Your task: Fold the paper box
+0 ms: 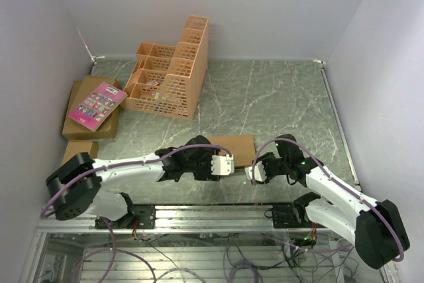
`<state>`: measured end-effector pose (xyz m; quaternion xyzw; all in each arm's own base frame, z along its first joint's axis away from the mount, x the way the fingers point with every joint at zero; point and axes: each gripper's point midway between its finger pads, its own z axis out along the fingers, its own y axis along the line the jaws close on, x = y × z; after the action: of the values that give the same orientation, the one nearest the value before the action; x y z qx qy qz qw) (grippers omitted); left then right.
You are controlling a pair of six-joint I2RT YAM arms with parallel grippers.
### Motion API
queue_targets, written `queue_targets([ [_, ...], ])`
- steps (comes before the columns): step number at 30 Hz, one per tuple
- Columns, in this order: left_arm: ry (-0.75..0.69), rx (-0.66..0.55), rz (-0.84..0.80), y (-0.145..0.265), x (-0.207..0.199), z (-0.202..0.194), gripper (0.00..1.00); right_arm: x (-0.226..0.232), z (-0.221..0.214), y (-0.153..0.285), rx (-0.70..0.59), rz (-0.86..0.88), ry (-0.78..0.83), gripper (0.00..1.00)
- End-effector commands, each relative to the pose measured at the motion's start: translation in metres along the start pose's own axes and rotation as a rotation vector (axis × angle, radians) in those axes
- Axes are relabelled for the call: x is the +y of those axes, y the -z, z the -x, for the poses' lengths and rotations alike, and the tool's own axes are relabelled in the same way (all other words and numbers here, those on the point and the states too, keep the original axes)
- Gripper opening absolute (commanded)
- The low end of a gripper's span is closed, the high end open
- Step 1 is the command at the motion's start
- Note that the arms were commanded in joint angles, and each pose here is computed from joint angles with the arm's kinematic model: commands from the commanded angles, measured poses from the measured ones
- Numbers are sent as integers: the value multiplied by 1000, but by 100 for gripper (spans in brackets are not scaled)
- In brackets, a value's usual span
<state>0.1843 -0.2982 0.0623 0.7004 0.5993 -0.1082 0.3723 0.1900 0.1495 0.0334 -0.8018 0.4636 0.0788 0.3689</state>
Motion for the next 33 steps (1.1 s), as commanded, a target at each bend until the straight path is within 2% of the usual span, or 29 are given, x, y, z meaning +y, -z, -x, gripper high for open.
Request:
queue_targets([
  [1,-8,-100,45,19,9,16,79,8,5,3,-16,38,-54,39],
  [8,-103,-152,46,22,-4,14,88,6,6,2,-22,28,-66,42],
  [13,-158,-57,22,0,-17,2,88,6,5,0,-21,22,-64,42],
  [17,-164,10,49,-9,-13,-9,85,6,4,-1,-23,18,-62,42],
  [21,-156,46,80,-16,-6,-12,78,7,4,-2,-27,13,-59,41],
  [33,-132,58,43,-21,-11,-11,41,4,4,-1,-24,-4,-57,21],
])
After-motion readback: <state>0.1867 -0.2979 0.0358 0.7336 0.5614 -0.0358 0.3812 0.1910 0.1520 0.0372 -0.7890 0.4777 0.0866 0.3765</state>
